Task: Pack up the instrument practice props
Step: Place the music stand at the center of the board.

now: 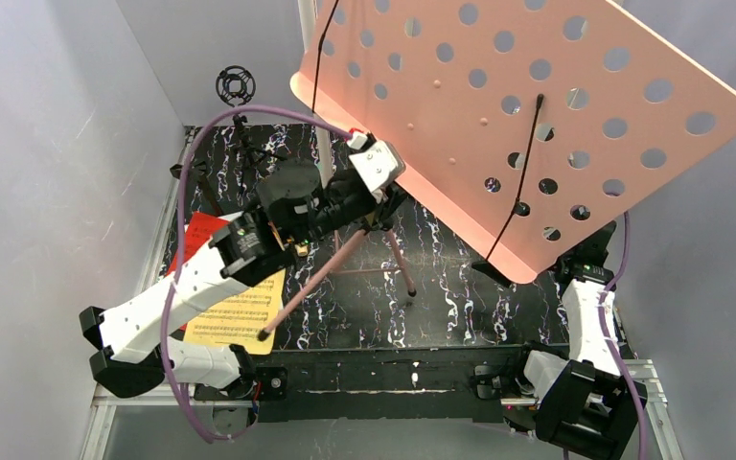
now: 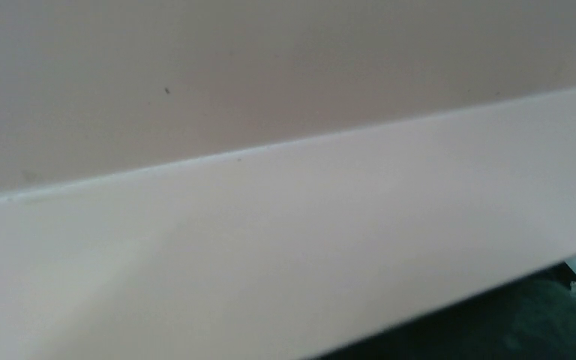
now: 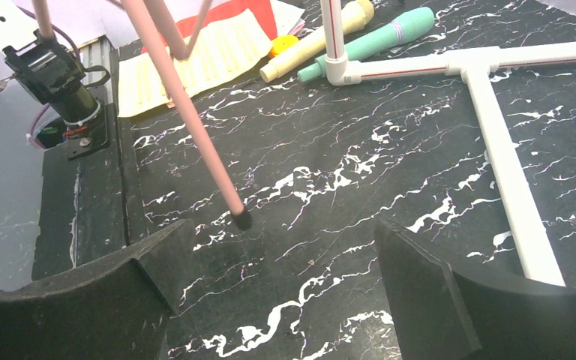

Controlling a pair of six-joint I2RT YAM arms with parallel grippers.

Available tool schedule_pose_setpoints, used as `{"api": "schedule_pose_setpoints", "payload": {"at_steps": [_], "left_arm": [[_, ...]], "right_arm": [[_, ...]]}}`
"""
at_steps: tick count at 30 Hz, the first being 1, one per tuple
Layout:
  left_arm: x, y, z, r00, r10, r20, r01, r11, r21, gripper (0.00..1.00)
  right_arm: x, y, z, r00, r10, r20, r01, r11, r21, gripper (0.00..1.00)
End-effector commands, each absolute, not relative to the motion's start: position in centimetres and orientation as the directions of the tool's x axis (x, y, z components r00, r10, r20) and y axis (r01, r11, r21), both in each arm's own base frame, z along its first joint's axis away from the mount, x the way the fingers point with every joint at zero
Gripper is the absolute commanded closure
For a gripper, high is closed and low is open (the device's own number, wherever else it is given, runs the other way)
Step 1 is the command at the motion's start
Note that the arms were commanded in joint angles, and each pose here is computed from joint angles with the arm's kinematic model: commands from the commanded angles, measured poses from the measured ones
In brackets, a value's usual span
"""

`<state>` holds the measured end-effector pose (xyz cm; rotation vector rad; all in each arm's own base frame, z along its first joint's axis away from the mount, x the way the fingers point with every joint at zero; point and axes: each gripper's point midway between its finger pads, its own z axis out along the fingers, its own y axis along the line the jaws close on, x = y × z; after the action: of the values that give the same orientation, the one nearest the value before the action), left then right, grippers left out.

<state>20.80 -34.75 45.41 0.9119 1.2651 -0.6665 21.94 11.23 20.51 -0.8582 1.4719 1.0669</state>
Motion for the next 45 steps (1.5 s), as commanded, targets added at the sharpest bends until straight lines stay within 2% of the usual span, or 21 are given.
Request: {"api": "schedule_pose_setpoints", "payload": {"at_steps": [1,11,21,32,40,45], "left_arm": [[17.5,-31.2,56.9,0.384,-0.108,-0.917,0.831,0.474,0.292,1.00],[18.3,-32.8,52.4,0.325,0.001,-0.946,0.863,0.410,0.297,1.00],[22.3,-32.8,47.4,0.229,0.189,-0.955,0.872,0.396,0.287,1.00],[25.5,-36.3,41.7,0.099,0.207,-0.973,0.909,0.379,0.173,1.00],[27.4,-37.3,36.7,0.035,0.240,-0.970,0.907,0.400,0.132,1.00],[28.7,-36.4,34.7,0.000,0.241,-0.971,0.900,0.422,0.105,1.00]], "right_arm": [[22.0,11.0,20.9,-0.128,0.029,-0.991,-0.930,0.345,0.130,0.02],[22.4,10.3,21.0,-0.123,0.028,-0.992,-0.917,0.380,0.124,0.02],[23.7,8.2,21.7,-0.119,0.019,-0.993,-0.870,0.479,0.114,0.02],[25.5,3.3,22.4,-0.193,0.080,-0.978,-0.749,0.632,0.200,0.02],[25.6,1.6,22.2,-0.217,-0.019,-0.976,-0.700,0.700,0.142,0.02],[25.8,0.3,21.4,-0.266,-0.016,-0.964,-0.654,0.737,0.169,0.02]]}}
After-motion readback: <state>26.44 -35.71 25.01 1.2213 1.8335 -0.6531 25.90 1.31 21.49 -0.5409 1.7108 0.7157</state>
